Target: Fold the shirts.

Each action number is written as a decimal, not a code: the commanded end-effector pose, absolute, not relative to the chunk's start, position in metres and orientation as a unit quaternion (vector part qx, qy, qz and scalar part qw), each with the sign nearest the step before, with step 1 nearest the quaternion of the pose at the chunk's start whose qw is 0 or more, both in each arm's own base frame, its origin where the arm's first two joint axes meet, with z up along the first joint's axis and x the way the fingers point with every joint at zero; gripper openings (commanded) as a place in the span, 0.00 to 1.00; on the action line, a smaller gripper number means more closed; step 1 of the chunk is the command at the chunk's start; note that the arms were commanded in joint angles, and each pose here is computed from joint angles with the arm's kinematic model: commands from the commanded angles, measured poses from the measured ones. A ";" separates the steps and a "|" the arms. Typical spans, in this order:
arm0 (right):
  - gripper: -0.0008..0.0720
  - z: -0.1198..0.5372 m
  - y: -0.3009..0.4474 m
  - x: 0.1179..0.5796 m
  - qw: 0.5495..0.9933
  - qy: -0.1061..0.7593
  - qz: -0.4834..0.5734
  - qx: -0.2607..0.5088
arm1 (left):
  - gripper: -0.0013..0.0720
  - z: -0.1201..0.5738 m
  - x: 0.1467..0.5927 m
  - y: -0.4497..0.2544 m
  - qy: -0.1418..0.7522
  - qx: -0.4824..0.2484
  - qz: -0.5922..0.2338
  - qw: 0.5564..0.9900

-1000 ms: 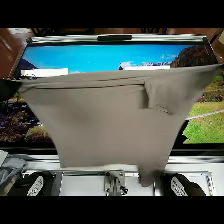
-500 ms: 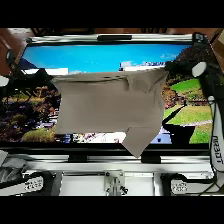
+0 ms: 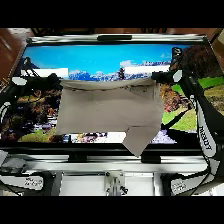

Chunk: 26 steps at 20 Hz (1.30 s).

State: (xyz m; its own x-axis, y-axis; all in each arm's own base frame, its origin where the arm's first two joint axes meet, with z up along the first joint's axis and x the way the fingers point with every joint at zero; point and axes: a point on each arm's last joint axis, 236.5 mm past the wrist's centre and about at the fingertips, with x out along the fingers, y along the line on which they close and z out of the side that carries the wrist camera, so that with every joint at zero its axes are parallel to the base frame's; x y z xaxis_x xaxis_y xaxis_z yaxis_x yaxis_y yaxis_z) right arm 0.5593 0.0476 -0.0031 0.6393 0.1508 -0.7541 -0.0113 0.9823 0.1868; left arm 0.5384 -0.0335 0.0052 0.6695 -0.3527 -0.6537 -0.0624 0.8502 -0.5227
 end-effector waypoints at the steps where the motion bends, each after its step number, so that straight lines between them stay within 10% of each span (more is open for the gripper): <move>1: 0.09 -0.027 0.042 0.496 0.834 0.548 0.049 0.038 | 0.07 -0.021 0.498 -0.042 0.487 -0.194 -0.134 0.841; 9: 0.10 -0.066 0.025 0.451 0.768 0.640 -0.001 0.039 | 0.07 -0.072 0.446 -0.026 0.605 -0.173 -0.118 0.768; 22: 0.10 -0.082 0.027 0.448 0.754 0.653 -0.018 0.065 | 0.07 -0.085 0.460 -0.010 0.596 -0.193 -0.093 0.774; 23: 0.24 -0.082 0.028 0.446 0.750 0.657 -0.019 0.071 | 0.08 -0.089 0.455 -0.013 0.607 -0.200 -0.092 0.763; 24: 0.58 -0.080 0.031 0.441 0.744 0.663 -0.015 0.076 | 0.20 -0.090 0.447 -0.017 0.620 -0.203 -0.099 0.752; 26: 0.70 -0.062 0.030 0.429 0.739 0.671 0.000 0.056 | 0.73 -0.085 0.432 -0.021 0.644 -0.210 -0.112 0.727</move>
